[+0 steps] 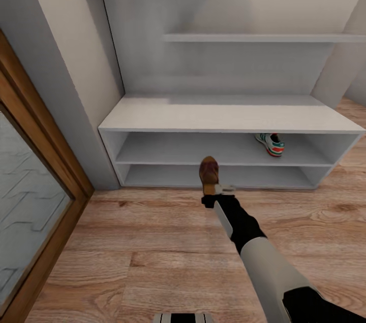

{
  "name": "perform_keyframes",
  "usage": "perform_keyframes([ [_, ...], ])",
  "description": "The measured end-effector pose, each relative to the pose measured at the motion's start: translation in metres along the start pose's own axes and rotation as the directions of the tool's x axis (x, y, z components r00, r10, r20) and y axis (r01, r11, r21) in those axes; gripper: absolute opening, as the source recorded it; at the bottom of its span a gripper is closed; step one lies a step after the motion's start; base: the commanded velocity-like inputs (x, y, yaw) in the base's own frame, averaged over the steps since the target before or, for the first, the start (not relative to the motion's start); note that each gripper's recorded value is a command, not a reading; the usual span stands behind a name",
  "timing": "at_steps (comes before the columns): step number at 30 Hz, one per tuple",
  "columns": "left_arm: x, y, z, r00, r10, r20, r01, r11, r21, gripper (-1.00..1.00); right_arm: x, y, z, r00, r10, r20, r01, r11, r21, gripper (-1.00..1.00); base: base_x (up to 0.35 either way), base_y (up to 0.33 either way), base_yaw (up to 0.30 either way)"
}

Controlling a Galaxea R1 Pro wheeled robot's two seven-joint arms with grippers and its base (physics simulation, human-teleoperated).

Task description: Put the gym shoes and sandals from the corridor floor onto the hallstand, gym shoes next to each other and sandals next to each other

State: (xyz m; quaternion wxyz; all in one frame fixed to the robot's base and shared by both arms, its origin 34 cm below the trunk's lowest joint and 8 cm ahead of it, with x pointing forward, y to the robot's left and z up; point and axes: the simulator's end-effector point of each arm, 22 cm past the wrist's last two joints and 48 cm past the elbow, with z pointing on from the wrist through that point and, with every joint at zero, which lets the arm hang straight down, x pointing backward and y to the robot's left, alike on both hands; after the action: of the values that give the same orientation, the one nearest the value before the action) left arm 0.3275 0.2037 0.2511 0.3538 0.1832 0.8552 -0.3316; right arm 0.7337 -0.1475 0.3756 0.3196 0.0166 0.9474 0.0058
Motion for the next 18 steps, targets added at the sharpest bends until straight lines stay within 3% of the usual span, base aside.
perform_keyframes([
  [11, -0.0029, 0.0018, 0.0002, 1.000, -0.009, 0.005, 0.009, 1.000, -0.003, 1.00, -0.0087, 0.0051, -0.0033, 0.999, 0.036, 0.011, -0.036, 0.999, -0.023, -1.00, 0.008, 0.000, 0.000],
  [18, -0.0036, 0.0021, 0.0002, 1.000, -0.010, 0.008, 0.010, 1.000, -0.004, 1.00, -0.0067, 0.0028, -0.0030, 1.000, 0.030, 0.006, -0.030, 0.999, -0.011, -1.00, 0.246, 0.035, 0.000],
])
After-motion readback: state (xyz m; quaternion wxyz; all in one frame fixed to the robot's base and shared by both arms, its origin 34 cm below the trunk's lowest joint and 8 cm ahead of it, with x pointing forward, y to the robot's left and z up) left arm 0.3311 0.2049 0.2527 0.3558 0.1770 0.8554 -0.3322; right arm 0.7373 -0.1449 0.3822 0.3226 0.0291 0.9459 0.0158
